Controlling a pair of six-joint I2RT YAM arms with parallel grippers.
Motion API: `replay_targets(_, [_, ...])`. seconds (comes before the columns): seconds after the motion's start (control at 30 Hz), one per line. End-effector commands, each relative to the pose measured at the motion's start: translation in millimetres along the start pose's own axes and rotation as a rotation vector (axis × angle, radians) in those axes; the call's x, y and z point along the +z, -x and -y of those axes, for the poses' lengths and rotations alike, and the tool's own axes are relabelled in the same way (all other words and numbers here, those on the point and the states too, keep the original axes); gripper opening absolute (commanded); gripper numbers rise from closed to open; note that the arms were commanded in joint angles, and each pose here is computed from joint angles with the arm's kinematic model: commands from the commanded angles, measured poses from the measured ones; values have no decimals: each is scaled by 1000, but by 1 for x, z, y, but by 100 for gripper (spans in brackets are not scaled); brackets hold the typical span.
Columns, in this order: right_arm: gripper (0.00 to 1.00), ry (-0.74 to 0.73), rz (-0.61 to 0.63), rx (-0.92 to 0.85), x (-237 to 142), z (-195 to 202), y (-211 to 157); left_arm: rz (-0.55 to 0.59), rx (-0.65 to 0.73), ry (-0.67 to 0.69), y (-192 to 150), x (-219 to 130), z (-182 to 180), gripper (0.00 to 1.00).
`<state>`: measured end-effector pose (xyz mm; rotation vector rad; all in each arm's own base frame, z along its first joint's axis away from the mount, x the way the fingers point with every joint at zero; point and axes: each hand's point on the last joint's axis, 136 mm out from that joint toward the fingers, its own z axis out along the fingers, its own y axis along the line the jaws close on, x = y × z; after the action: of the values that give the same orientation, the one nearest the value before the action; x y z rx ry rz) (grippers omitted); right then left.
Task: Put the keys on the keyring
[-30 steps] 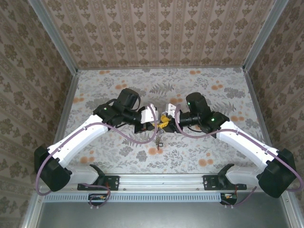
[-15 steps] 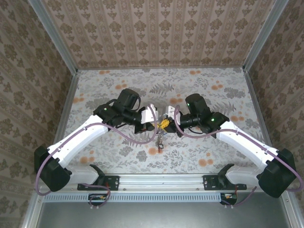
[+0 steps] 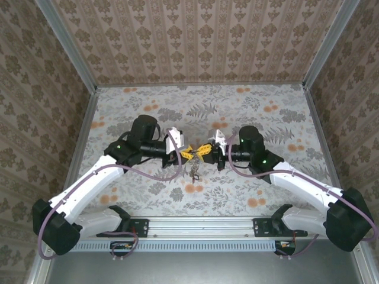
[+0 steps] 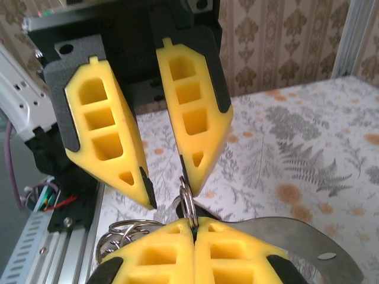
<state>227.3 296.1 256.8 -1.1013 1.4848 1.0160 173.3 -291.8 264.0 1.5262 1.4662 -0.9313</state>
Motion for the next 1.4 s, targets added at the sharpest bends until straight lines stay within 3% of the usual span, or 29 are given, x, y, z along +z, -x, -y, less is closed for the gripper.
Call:
replay_targets(0.0, [0, 38, 194, -113, -11, -14, 56, 61, 4, -22, 13, -3, 3, 25])
replay_targets(0.23, [0, 16, 252, -113, -14, -13, 62, 77, 29, -12, 21, -5, -1, 17])
replay_targets(0.37, [0, 11, 285, -111, -14, -15, 63, 89, 33, -8, 22, -7, -1, 2])
replay_targets(0.43, [0, 12, 277, -112, -14, -16, 59, 96, 31, 5, 23, -9, -3, 0])
replay_targets(0.53, [2, 16, 167, -150, -11, -19, 37, 96, 37, 15, 25, -13, -2, 0])
replay_targets(0.63, [18, 30, -26, -228, -11, -25, 7, 40, 43, 25, 20, -15, -1, 0])
replay_targets(0.77, [23, 49, -195, -276, -15, -27, -14, -65, 55, 10, 6, -15, 5, 0])
replay_targets(1.07, [35, 21, -261, -275, -9, -19, -10, -142, 77, -18, -4, -6, 12, 0])
replay_targets(1.37, [30, 62, -263, -217, 10, -26, -6, -180, 81, -33, -10, 2, 12, 0])
